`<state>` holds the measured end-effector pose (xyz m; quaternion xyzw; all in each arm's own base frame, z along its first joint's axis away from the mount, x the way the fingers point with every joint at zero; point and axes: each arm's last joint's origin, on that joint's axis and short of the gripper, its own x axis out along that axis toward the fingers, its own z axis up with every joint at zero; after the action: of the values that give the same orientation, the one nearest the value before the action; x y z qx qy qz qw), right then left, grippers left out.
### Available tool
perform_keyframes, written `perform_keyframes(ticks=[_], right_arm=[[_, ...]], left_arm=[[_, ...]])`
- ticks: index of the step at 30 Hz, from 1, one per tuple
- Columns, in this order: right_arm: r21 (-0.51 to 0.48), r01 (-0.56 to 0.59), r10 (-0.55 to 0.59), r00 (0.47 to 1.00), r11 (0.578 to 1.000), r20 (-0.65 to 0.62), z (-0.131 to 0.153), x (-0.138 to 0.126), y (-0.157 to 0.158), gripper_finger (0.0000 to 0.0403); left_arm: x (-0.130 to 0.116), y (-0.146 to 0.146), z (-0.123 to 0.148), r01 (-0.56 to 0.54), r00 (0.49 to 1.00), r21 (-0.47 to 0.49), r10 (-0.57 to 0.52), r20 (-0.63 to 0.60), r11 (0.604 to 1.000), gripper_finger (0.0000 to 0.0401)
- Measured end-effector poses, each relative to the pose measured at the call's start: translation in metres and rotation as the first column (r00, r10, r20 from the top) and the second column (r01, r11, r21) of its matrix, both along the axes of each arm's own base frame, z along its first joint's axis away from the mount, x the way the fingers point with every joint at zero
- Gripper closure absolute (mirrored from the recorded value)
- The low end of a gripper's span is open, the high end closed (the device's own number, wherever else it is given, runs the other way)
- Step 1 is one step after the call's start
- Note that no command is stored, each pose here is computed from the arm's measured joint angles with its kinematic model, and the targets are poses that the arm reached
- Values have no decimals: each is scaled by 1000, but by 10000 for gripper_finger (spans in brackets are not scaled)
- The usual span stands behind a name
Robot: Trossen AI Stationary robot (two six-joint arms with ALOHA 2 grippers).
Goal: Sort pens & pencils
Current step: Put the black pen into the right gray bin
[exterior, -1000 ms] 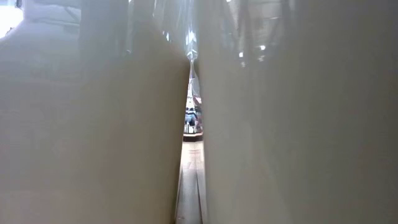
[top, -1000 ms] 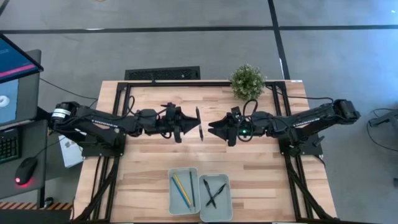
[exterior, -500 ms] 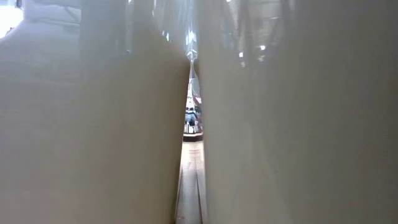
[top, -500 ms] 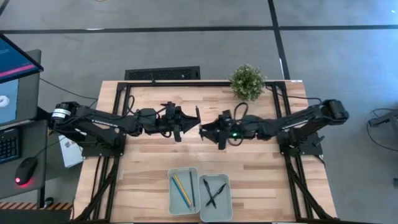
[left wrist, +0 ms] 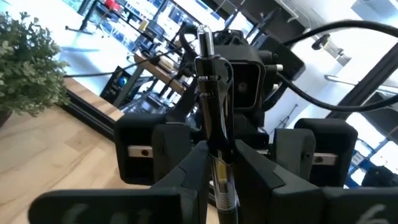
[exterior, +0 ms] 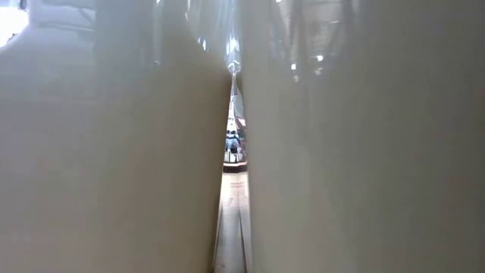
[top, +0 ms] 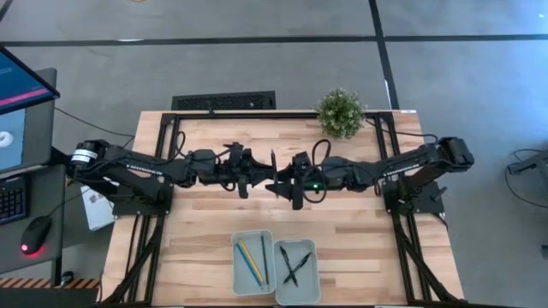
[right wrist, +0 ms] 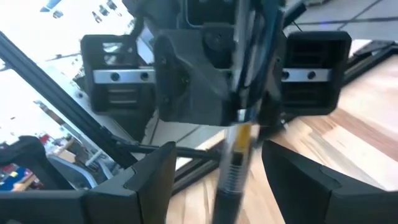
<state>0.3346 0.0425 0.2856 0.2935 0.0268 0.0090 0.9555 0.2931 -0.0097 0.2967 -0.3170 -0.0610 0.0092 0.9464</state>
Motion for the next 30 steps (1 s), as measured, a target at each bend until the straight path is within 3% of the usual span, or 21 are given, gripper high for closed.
perform_keyframes(ticks=[9, 22, 30], right_arm=[[1, 0, 0, 999, 1000, -51, -5, 0, 0, 143], [17, -38, 40, 991, 999, -127, -12, -2, 6, 145], [14, -38, 39, 989, 999, -143, -13, -2, 6, 196]], left_arm=[[0, -1, -2, 111, 994, 1, -111, -17, 994, 351], [1, 13, -11, 165, 980, -28, -167, -112, 986, 351], [1, 14, -11, 154, 981, -23, -156, -113, 988, 351]])
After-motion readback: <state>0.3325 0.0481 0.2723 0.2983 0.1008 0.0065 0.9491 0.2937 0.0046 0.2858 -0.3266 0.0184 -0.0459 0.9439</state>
